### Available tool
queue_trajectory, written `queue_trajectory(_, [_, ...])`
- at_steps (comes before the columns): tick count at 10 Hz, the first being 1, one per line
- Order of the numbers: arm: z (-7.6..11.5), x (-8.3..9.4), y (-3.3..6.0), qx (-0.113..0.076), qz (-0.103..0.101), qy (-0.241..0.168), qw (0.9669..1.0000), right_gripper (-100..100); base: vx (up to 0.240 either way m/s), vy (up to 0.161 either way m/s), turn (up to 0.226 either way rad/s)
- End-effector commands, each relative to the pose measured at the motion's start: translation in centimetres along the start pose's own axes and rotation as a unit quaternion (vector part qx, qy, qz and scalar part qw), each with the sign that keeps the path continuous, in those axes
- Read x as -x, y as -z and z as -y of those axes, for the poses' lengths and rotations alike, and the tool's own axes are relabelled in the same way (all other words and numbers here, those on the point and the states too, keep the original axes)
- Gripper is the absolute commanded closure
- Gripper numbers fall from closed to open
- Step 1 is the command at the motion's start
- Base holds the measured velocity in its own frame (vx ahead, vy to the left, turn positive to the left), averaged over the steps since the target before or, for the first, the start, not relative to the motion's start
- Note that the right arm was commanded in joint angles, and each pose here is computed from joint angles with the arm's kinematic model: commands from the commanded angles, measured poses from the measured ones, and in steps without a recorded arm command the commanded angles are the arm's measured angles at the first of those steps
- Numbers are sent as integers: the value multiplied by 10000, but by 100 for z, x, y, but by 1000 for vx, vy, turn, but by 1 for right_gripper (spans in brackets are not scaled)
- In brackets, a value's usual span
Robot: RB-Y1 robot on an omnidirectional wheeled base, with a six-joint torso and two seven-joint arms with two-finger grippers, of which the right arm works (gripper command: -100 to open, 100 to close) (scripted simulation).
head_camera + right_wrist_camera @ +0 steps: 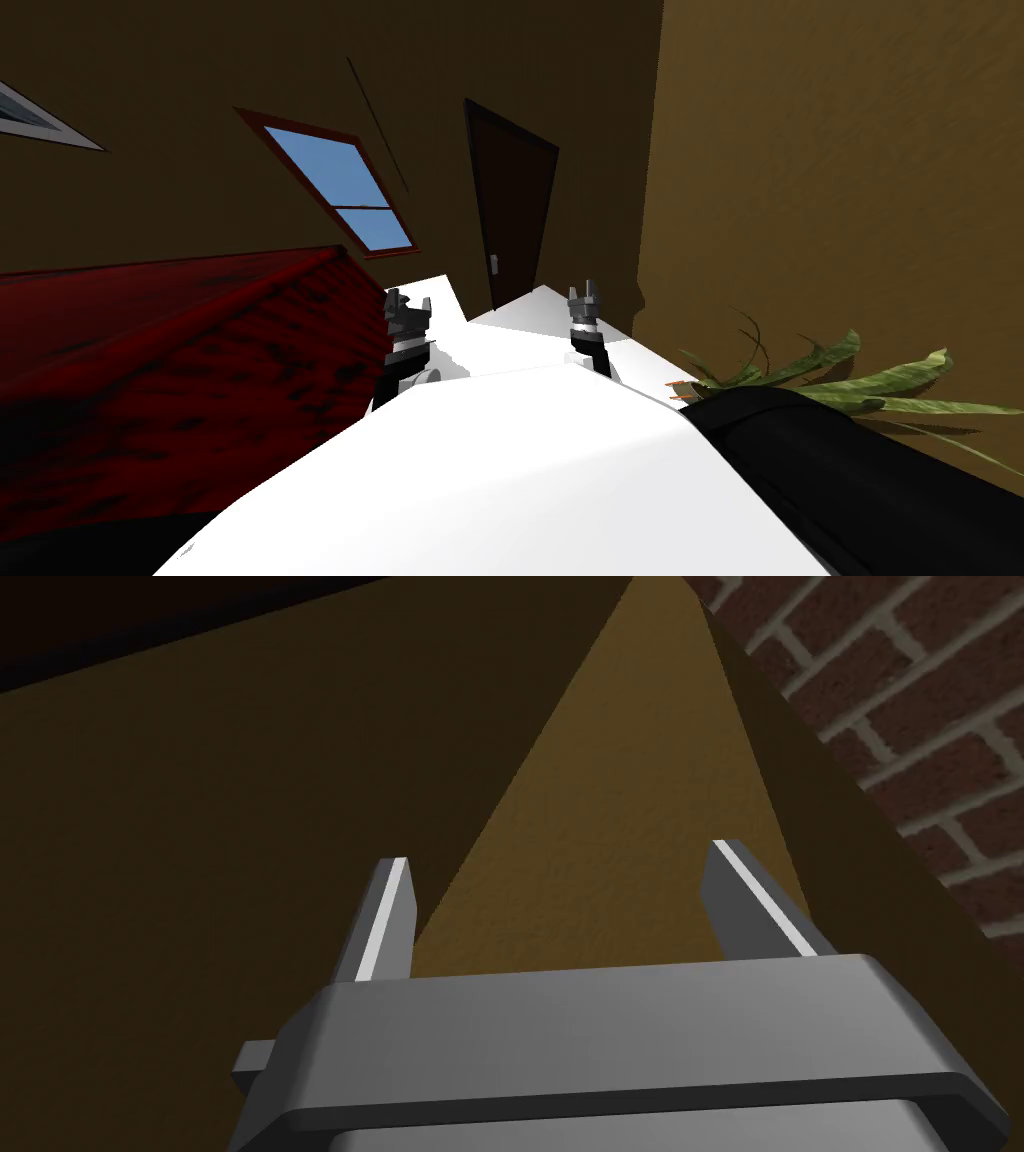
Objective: Pull the door open
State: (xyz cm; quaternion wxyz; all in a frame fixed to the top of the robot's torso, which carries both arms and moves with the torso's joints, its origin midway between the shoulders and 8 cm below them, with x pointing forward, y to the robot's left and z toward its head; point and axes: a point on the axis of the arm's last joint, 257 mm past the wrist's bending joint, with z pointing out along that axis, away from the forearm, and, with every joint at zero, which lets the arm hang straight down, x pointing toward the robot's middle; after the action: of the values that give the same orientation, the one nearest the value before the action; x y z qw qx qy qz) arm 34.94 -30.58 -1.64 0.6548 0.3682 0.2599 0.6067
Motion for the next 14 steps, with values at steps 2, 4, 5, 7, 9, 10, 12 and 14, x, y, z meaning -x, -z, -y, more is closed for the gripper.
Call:
queue_trajectory(2, [144, -41, 3, -118, -74, -466, 9988, -100, 127, -23, 128])
queue_trajectory(4, [273, -74, 9, -231, -123, -873, 9958, -100, 160, 22, 95])
queue_trajectory(5, [346, -92, 14, -299, -145, -1100, 9934, -100, 194, 25, 121])
queue_trajectory(7, [478, -121, 25, -425, -173, -1496, 9877, -100, 168, 3, 118])
queue_trajectory(9, [572, -140, 34, -518, -186, -1770, 9827, -100, 113, -19, 73])
queue_trajectory(10, [623, -150, 40, -570, -190, -1917, 9796, -100, 88, -21, 86])
queue_trajectory(12, [778, -177, 60, -730, -194, -2348, 9691, -100, 120, -8, 126])
queue_trajectory(14, [892, -193, 77, -851, -185, -2651, 9603, -100, 125, -6, 106])
